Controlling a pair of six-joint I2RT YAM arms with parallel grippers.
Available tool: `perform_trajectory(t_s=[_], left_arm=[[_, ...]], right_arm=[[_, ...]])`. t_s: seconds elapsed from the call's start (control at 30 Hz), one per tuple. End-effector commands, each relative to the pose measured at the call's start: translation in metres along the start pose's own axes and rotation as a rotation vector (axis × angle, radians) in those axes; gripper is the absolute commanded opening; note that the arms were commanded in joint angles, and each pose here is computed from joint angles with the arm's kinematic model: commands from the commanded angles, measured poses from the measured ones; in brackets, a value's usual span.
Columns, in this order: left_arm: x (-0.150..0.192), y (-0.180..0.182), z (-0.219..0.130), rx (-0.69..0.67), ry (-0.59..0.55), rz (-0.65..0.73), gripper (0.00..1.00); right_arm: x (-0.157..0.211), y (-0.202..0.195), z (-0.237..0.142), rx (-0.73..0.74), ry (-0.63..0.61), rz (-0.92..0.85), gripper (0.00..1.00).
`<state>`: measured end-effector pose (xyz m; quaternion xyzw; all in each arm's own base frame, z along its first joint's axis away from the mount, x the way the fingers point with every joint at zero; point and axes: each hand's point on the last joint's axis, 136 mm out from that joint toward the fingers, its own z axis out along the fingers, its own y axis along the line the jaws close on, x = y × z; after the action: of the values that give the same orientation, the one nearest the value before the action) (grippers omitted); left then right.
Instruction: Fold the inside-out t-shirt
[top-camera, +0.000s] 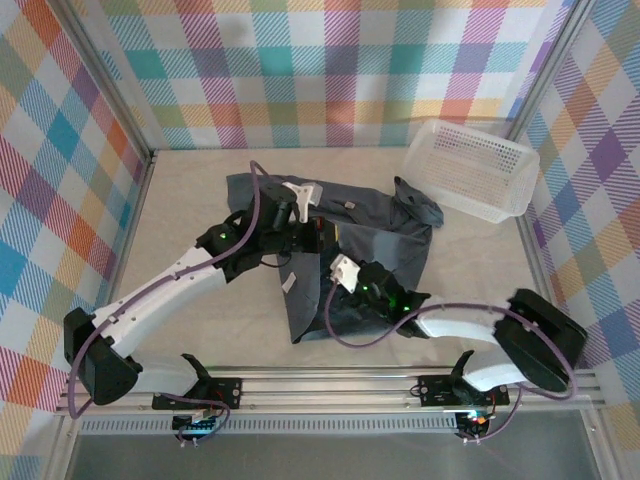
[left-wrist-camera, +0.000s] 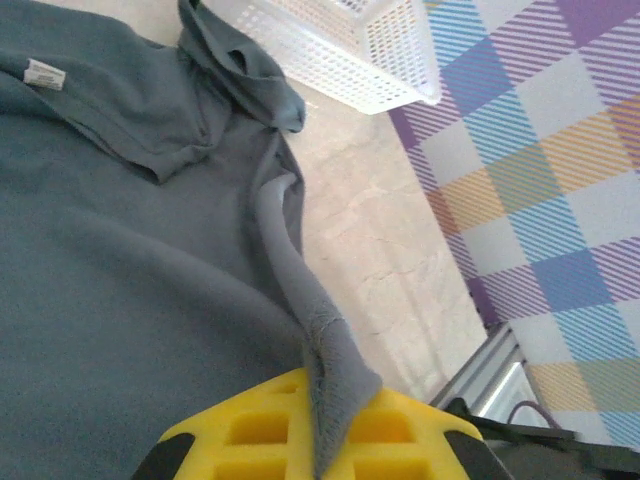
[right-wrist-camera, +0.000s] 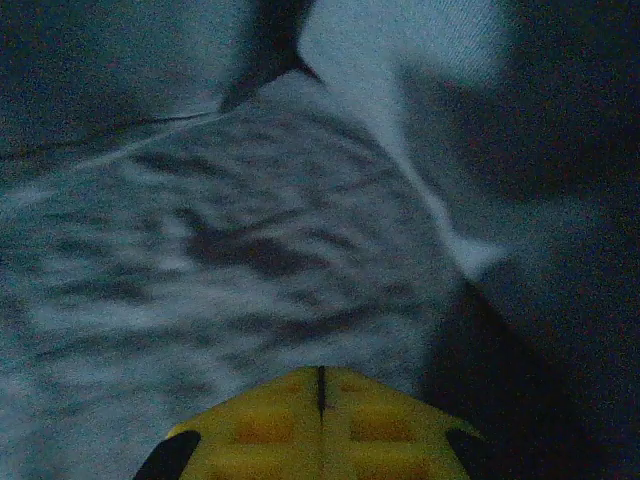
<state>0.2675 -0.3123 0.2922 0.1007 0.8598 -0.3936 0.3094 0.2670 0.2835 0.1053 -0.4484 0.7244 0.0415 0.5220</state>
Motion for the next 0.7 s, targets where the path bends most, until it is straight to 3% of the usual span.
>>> perform_trajectory(t_s=[0.0, 0.07, 0.2, 0.3, 0.43, 0.67], left_arm=[[-0.012, -0.019, -0.026, 0.046, -0.027, -0.005, 0.0], [-0.013, -0.026, -0.031, 0.073, -0.025, -0.003, 0.0], [-0.027, -0.063, -0.049, 0.2, -0.051, -0.002, 0.0], [-0.041, -0.093, -0.068, 0.264, -0.1, 0.038, 0.0], [-0.054, -0.124, -0.086, 0.324, -0.156, 0.092, 0.0], [-0.072, -0.165, -0.099, 0.413, -0.196, 0.149, 0.0]], right_arm=[[-0.055, -0.057, 0.013, 0.31, -0.103, -0.238, 0.0], [-0.047, -0.075, 0.028, 0.354, -0.027, -0.238, 0.0], [-0.001, -0.117, 0.049, 0.364, 0.173, -0.033, 0.0], [0.027, -0.119, 0.058, 0.266, 0.28, 0.156, 0.0], [0.004, -0.086, 0.06, 0.012, 0.264, 0.281, 0.0], [-0.058, -0.097, 0.063, -0.063, 0.062, 0.587, 0.04]])
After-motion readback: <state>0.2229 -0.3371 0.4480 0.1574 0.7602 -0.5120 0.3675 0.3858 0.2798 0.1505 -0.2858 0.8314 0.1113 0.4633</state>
